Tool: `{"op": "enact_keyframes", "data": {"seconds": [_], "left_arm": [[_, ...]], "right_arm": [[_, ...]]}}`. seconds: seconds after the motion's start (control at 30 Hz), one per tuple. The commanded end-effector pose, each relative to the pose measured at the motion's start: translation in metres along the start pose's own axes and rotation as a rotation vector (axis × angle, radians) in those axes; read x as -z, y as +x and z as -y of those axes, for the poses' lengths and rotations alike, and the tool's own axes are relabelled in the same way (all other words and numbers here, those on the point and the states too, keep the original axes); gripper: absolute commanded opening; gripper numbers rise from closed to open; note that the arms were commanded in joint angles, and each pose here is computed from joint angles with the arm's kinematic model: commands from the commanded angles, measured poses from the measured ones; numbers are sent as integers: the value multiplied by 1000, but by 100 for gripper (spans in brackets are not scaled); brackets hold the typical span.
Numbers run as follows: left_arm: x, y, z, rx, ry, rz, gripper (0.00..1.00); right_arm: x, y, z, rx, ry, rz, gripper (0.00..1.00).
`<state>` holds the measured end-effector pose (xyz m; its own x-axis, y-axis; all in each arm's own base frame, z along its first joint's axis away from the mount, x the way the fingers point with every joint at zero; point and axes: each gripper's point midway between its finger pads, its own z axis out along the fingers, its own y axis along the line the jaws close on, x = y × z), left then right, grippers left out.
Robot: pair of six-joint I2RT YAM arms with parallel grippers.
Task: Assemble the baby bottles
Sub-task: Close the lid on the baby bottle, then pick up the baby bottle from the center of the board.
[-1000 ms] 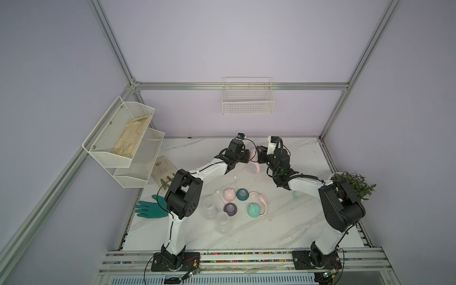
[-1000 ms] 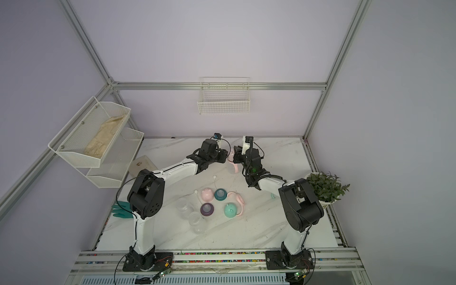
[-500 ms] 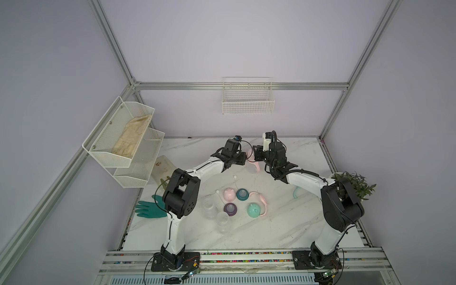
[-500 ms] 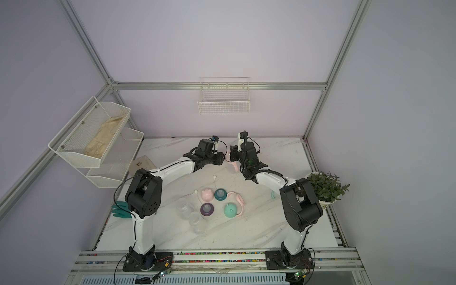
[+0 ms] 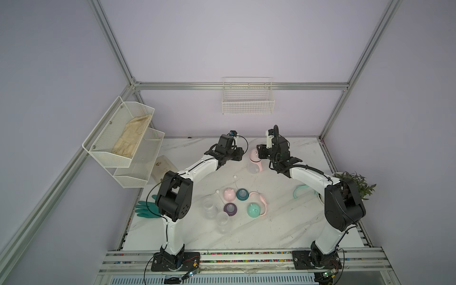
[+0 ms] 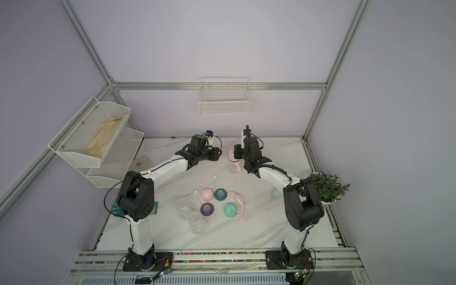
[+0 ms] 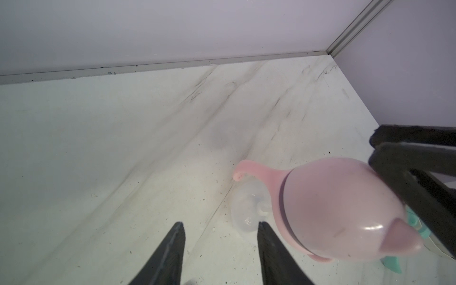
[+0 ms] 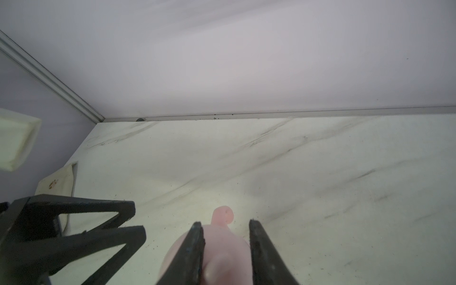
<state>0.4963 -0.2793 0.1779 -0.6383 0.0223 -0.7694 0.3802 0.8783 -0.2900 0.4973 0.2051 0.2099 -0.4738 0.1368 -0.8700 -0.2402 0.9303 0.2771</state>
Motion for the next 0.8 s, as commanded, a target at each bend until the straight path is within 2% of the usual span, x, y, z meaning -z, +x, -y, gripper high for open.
{"op": "enact_keyframes", "data": {"seconds": [0.0, 0.2, 0.37, 0.6, 0.67, 0.77], "left_arm": [[4, -4, 5, -16, 27, 11, 49], [5, -4, 3, -14, 24, 6, 50], [13, -9, 1, -14, 25, 18, 57], [43, -34, -11, -1, 8, 79, 80], [62, -46, -15, -12, 5, 107, 86], [92, -55, -27, -43, -32, 125, 94]], "right_arm": [[0, 24, 4, 34, 14, -122, 36], [5, -8, -9, 48, -25, -71, 40], [13, -34, -19, 77, -57, -30, 51], [53, -75, -42, 169, -127, 9, 69], [69, -74, -59, 214, -207, -17, 74], [93, -52, -87, 297, -297, -103, 78]]}}
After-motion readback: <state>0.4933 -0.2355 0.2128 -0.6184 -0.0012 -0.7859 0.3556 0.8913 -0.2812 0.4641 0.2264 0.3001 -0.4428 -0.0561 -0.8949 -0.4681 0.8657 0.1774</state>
